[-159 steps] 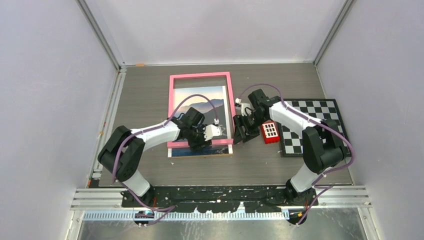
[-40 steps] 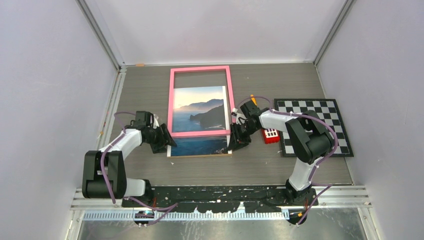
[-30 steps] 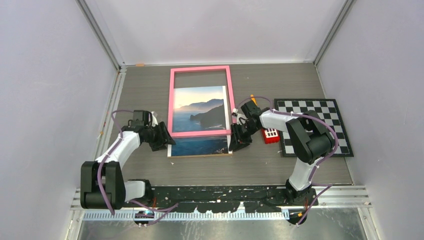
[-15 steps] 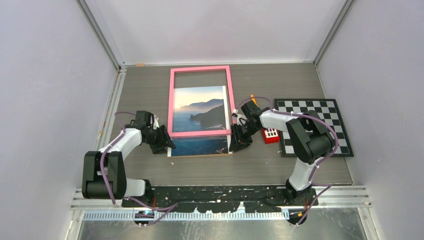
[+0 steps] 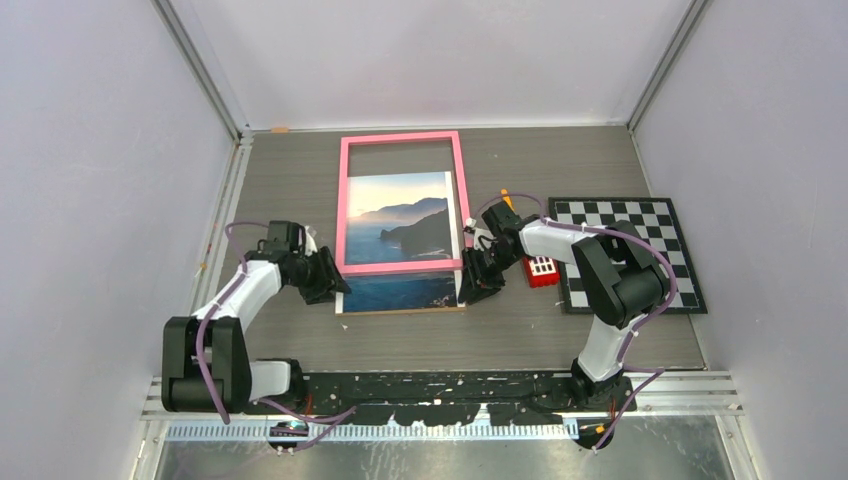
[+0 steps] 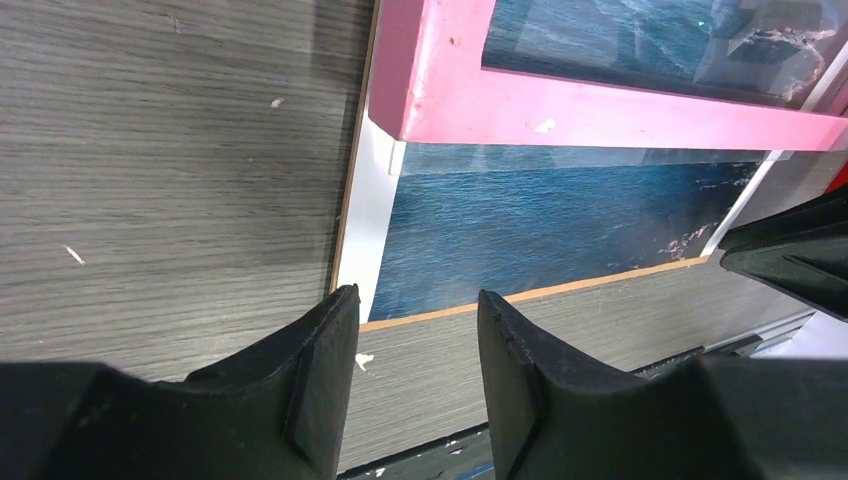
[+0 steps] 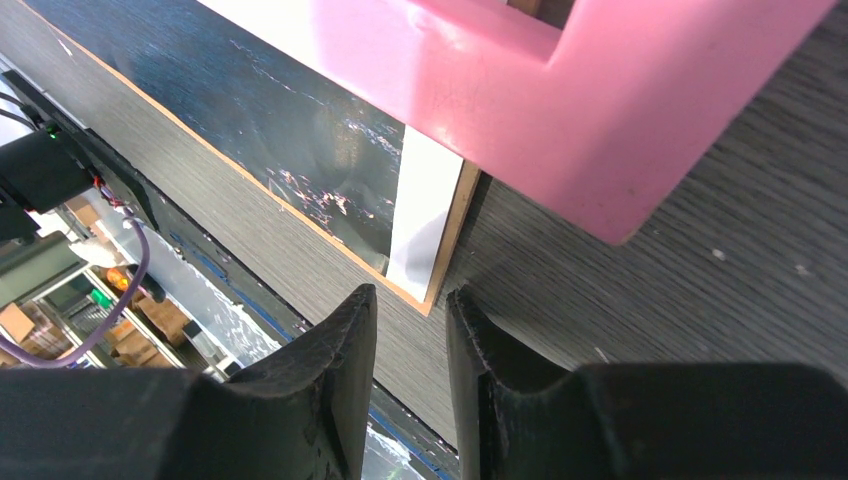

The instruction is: Take the photo out of the frame

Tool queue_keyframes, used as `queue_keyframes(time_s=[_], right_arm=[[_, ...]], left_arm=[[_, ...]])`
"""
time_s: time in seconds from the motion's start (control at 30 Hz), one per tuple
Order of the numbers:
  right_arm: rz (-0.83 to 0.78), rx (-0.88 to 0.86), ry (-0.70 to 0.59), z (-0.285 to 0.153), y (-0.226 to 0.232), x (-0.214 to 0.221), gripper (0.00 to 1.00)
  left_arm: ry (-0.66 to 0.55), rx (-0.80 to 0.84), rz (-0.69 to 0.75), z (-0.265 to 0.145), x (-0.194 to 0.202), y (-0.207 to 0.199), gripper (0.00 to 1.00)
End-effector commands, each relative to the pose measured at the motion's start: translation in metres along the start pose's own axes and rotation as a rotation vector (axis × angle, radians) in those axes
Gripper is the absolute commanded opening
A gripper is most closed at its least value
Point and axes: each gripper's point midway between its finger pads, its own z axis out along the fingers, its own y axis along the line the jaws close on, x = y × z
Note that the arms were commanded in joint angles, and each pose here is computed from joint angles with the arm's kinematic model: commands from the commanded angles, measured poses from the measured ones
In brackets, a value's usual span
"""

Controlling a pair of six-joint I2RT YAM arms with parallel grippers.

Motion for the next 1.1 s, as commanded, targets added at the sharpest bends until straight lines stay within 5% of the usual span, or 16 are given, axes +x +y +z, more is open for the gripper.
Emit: queue_keyframes(time_s=[0.0,1.07], right_arm=[[-0.019,0.008,-0.013,-0.001,-0.001,-0.007,0.37],[0.025,-0.028,0.035,0.022,-0.002,-0.004,0.41]], left_arm=[[-0.009,0.01,0.021,-0.002,-0.003,-0.006,0.48],[0.153,0.029,0.04,0.047,0.048,-0.015,0.47]])
